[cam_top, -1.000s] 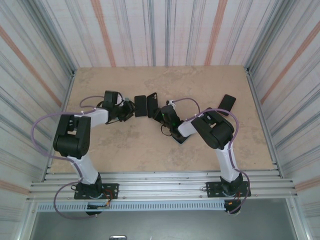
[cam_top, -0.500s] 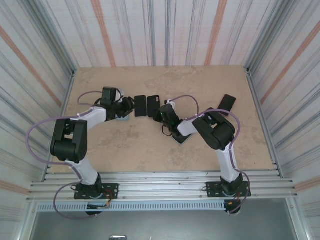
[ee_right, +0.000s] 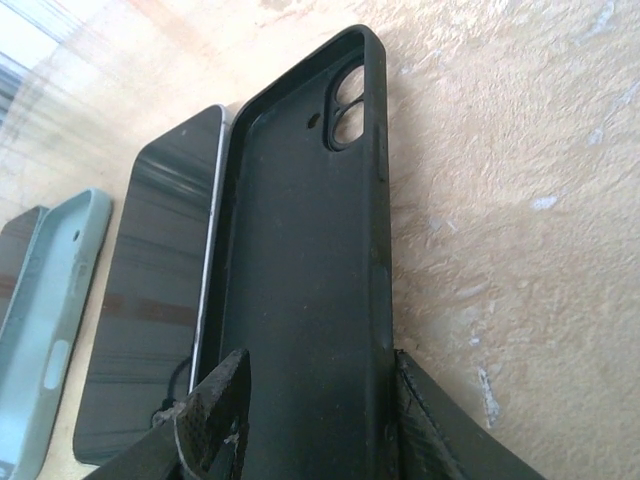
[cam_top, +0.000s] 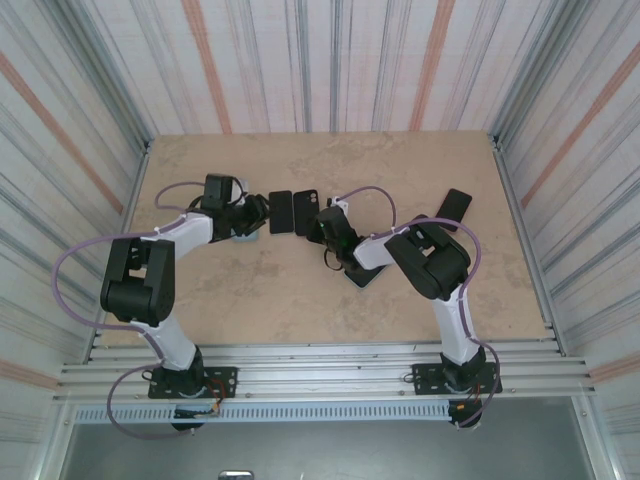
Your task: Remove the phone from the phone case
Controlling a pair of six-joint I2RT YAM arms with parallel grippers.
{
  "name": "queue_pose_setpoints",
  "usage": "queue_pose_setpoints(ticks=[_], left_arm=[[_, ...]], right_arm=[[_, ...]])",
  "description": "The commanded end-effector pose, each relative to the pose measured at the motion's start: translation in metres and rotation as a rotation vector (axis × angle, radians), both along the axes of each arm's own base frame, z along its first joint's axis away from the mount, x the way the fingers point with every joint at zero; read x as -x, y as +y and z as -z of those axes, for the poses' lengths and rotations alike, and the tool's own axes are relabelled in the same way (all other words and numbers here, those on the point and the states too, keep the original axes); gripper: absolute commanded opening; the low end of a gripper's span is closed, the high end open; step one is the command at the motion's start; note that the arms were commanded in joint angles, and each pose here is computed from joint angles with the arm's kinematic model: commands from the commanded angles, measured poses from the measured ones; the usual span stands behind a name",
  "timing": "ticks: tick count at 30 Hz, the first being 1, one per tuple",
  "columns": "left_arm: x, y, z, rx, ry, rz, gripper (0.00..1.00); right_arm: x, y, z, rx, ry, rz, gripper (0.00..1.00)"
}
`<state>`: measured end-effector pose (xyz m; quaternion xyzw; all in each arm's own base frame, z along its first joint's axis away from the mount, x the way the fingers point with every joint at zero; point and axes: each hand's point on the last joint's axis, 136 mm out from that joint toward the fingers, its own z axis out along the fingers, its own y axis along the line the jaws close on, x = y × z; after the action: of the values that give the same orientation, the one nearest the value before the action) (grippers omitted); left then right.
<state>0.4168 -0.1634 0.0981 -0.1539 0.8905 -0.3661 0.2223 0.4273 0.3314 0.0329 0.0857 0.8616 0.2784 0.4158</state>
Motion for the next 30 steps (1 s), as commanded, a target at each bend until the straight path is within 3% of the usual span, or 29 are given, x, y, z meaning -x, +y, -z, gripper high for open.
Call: queue_pose_setpoints(ticks=[1, 13, 19, 25, 30], left_arm=[[-0.004, 0.002, -0.029, 0.001, -0.068, 0.016, 0.64], [0.006, 0.0, -0.072, -0.002, -0.153, 0.061, 0.67], [0.023, -0.002, -0.088, -0.01, -0.194, 0.093, 0.74], [0.043, -0.013, -0.091, -0.037, -0.234, 0.148, 0.88], [0.058, -0.026, -0.09, -0.028, -0.246, 0.182, 0.93]], right_arm=[[0.005, -0.012, 0.022, 0.098, 0.057, -0.03, 0.41], [0.014, -0.035, -0.04, 0.166, 0.012, -0.071, 0.61], [0.036, -0.069, -0.063, 0.168, 0.051, -0.052, 0.78], [0.065, -0.108, -0.071, 0.125, 0.208, 0.017, 0.84], [0.102, -0.133, -0.065, 0.111, 0.35, 0.074, 0.9]])
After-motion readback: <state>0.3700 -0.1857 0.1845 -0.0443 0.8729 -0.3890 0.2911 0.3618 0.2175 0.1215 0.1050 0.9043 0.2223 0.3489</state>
